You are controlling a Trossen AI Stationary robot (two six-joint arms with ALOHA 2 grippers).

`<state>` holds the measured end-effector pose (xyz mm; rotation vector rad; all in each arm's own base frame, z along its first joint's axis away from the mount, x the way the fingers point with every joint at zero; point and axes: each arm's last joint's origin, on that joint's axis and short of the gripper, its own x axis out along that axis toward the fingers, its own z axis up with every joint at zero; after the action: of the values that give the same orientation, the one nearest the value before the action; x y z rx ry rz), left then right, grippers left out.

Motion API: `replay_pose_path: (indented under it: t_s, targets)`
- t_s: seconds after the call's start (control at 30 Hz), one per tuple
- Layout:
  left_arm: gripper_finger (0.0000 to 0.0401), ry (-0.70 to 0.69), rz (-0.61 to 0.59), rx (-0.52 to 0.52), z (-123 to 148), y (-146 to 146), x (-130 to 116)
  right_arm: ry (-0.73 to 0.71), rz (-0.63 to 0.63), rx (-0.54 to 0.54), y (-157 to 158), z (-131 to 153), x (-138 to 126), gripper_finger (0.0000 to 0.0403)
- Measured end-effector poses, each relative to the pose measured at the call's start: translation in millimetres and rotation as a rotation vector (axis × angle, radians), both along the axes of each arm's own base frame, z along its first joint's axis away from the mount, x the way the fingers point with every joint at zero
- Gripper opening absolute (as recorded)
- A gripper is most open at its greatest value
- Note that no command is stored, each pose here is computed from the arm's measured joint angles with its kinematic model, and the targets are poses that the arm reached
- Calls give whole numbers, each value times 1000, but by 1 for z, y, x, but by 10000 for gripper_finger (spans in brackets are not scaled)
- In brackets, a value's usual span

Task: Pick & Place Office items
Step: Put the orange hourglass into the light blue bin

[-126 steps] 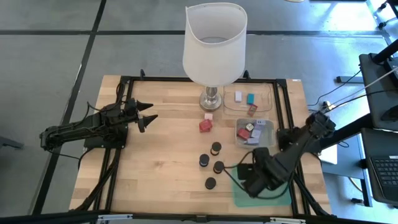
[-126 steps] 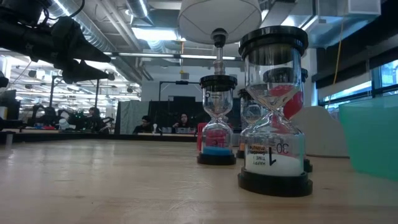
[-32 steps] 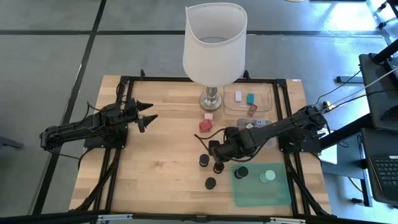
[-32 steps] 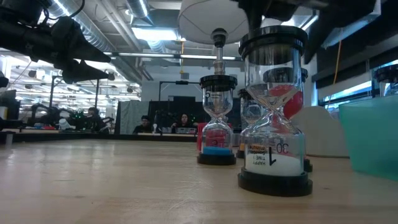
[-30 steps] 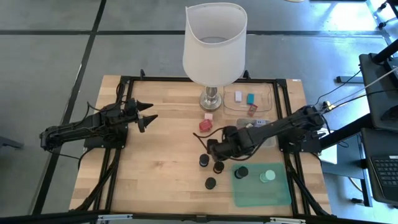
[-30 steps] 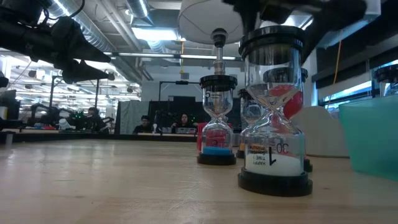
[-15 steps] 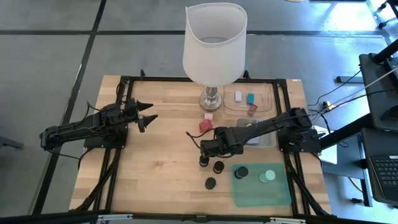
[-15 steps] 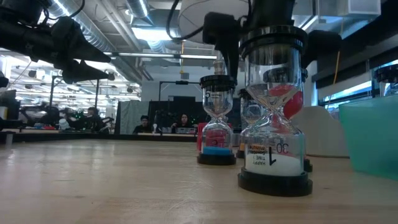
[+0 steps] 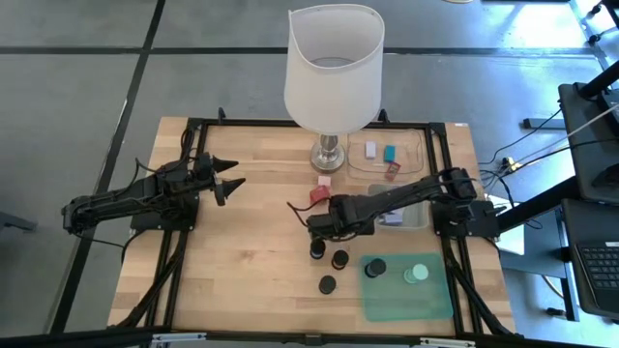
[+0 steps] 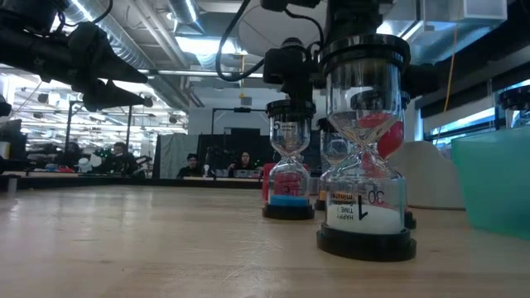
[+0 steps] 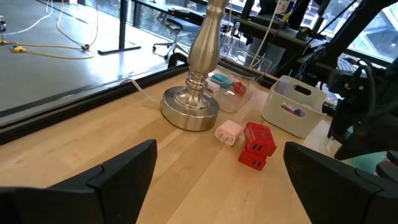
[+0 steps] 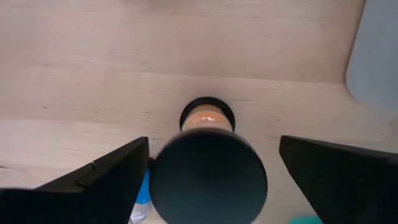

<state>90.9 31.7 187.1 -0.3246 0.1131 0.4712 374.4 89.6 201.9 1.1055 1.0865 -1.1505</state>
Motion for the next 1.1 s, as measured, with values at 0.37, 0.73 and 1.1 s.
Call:
replay_pose_path:
  t_s: [0.37,0.73,1.1]
  targets:
    - [347,1,0,0,0,0,0,-25,-25,8,0,0,2,232]
    - [347,1,0,0,0,0,0,-30,3,9,3,2,1,208]
    - [347,0,0,0,0,0,0,-111,-23,-36,14,54,-31,210]
